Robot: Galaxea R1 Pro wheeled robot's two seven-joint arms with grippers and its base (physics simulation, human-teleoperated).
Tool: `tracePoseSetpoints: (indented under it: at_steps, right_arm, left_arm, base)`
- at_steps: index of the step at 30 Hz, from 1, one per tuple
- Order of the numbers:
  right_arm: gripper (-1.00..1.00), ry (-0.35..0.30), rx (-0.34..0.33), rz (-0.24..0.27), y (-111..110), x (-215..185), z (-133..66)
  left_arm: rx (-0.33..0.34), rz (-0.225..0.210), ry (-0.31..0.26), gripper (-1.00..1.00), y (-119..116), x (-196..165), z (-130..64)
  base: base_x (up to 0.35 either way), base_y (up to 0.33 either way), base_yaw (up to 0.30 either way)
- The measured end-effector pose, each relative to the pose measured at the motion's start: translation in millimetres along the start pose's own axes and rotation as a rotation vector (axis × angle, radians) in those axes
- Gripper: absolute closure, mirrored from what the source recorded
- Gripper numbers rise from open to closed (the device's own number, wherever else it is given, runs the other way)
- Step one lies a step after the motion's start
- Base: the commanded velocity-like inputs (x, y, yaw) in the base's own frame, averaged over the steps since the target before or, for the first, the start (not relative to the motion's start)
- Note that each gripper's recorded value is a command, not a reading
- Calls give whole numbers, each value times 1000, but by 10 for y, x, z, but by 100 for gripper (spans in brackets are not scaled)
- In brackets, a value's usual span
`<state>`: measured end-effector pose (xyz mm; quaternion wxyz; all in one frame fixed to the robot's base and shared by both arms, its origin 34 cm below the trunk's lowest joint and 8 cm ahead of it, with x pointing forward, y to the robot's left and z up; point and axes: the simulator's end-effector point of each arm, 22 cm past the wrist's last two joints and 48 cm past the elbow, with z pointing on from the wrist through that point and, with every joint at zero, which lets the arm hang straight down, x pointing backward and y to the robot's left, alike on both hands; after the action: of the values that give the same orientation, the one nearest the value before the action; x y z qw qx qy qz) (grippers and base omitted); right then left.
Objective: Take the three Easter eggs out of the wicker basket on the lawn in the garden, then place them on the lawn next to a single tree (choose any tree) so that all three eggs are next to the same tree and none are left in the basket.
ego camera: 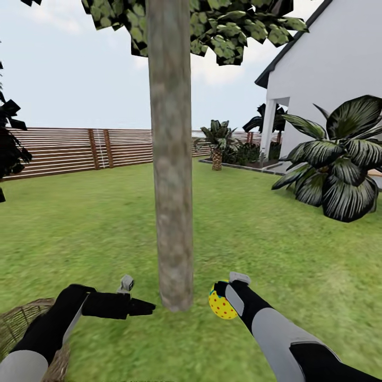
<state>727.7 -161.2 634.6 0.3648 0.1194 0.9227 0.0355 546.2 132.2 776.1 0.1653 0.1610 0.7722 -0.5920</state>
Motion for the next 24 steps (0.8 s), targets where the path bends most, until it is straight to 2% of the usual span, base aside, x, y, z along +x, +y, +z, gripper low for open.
tracePoseSetpoints:
  at_steps: [10,18,24]
  right_arm:
    - [100,-8,1,-24,-24,141,118]
    - [100,-14,0,-35,-42,253,205]
    - [100,-14,-1,-36,-64,350,279]
  left_arm:
    - [0,-1,0,-100,157,122,48]
    - [-6,3,3,-100,286,225,86]
    - [26,6,8,-100,302,301,278]
  base:
    - [0,0,32]
    - [0,0,237]
    - [0,0,35]
